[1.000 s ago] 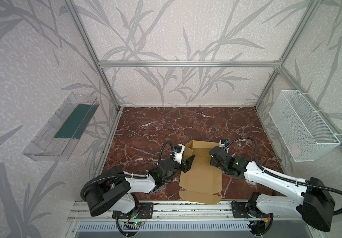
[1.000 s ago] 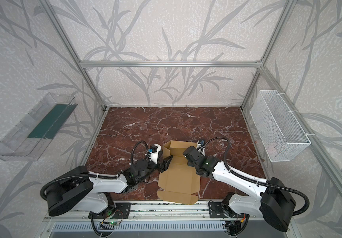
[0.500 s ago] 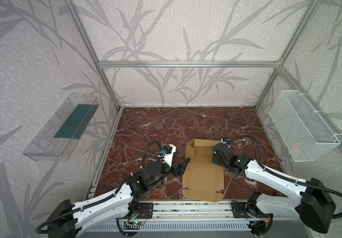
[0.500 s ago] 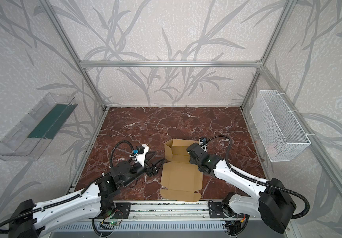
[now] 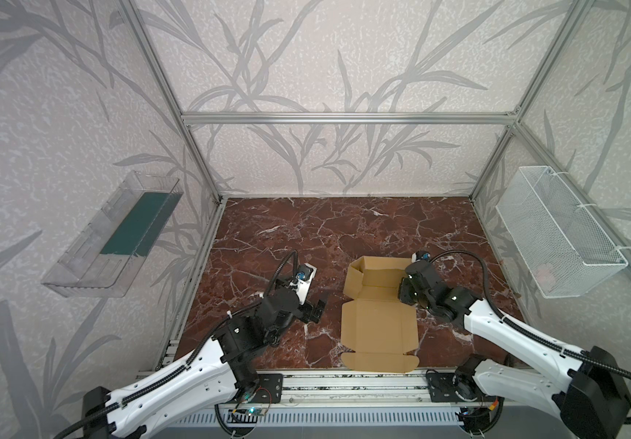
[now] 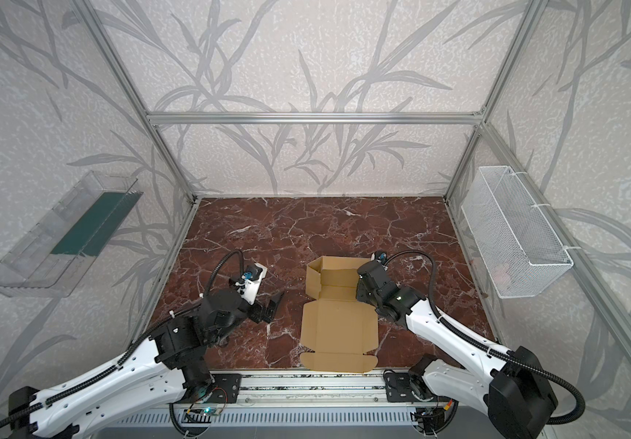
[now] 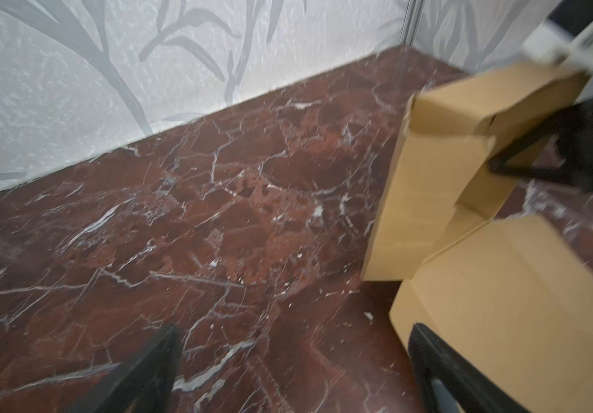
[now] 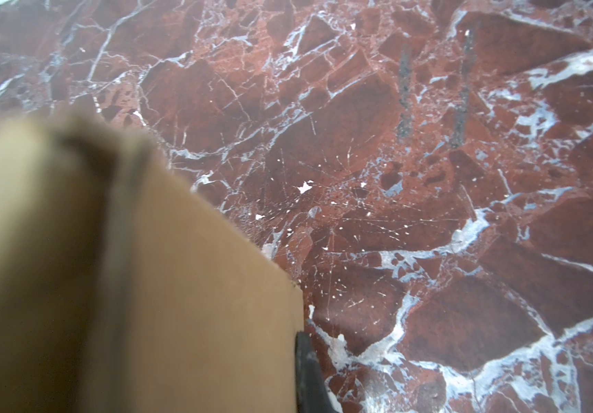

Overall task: Assemble paper box
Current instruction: Press the paper box at the center of the table.

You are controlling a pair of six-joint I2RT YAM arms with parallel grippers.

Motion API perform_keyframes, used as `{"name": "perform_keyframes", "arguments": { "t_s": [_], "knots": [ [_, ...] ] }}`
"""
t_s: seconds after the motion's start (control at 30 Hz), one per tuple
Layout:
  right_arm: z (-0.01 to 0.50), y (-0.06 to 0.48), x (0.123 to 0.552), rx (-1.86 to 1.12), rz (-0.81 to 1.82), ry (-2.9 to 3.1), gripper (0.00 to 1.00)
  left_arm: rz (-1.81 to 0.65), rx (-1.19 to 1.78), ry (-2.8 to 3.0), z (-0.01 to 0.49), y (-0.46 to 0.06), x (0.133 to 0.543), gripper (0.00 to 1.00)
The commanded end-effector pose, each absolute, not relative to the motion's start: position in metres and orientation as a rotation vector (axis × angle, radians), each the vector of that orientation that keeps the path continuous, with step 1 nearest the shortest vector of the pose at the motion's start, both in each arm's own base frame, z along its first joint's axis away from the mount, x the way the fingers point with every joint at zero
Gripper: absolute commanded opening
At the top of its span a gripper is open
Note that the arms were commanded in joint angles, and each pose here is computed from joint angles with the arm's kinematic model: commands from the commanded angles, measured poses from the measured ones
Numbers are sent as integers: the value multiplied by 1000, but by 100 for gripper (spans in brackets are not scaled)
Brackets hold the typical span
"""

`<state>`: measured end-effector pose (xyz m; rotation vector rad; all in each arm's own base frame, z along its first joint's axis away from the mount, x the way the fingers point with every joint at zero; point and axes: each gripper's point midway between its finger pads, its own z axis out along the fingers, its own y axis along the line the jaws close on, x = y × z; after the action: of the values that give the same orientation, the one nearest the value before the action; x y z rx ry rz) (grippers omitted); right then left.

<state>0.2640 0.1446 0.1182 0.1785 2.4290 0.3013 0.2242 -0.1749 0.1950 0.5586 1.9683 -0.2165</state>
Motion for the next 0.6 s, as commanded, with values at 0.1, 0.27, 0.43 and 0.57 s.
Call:
{"name": "perform_keyframes", "arguments": {
  "t_s": [0.1,0.27,0.43,0.57],
  "knots": [
    [123,152,259,96,360,2433,0,-302,617,1891,200,-192,242,100],
    [120,152,256,90,372,2438,0,-498,662,1857,200,-220,238,100],
    [123,151,256,93,379,2427,0,-685,800,1805,190,-246,215,100],
    [125,153,256,89,394,2422,0,-654,797,1789,190,-244,219,100]
  ]
}}
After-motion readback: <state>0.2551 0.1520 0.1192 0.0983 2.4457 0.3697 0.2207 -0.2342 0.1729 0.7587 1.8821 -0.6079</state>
